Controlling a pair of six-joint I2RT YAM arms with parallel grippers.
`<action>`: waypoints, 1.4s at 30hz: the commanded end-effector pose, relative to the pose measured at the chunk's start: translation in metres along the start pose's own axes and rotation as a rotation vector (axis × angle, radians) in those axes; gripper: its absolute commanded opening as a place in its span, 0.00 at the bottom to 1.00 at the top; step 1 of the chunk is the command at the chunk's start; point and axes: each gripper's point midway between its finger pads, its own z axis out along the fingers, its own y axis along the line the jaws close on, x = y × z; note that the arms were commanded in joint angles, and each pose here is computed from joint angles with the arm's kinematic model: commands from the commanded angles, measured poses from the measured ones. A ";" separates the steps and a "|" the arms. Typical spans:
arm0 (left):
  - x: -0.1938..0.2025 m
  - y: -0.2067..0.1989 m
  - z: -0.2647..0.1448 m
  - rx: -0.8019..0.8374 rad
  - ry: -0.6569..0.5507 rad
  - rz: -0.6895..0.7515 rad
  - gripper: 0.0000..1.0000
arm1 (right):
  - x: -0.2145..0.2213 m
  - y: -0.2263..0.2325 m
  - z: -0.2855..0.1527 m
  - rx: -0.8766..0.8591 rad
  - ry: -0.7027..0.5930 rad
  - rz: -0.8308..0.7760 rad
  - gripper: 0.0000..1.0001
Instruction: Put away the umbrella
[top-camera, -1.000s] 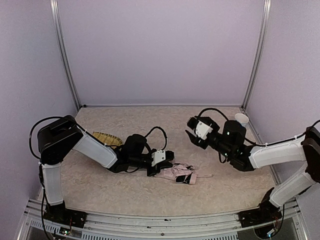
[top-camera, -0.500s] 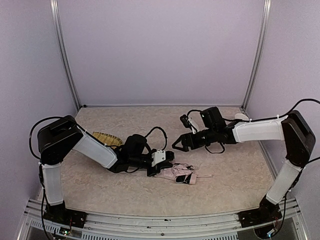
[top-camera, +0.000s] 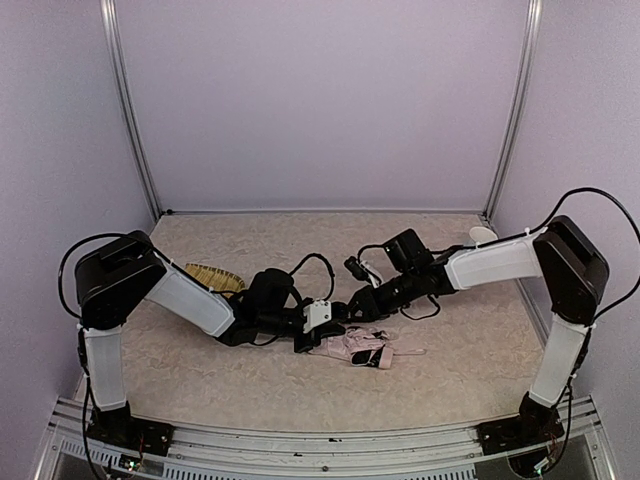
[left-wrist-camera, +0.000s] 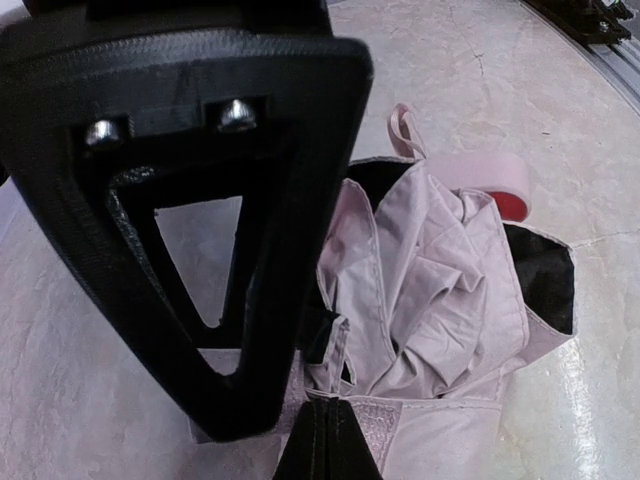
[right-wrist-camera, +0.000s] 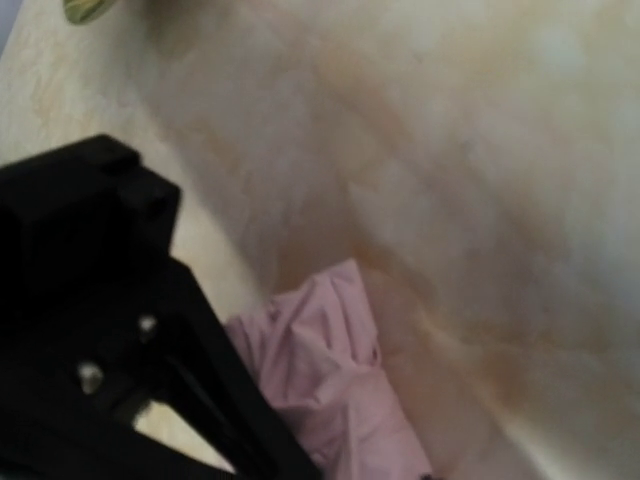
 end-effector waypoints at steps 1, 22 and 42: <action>0.063 -0.048 0.000 0.125 0.195 -0.086 0.00 | -0.002 0.005 0.002 -0.011 0.010 -0.012 0.23; 0.055 -0.030 -0.008 0.090 0.160 -0.182 0.48 | -0.013 0.023 -0.022 -0.070 -0.160 -0.170 0.00; 0.064 -0.044 -0.013 0.315 0.225 -0.294 0.47 | -0.053 0.014 -0.036 -0.028 -0.291 -0.199 0.00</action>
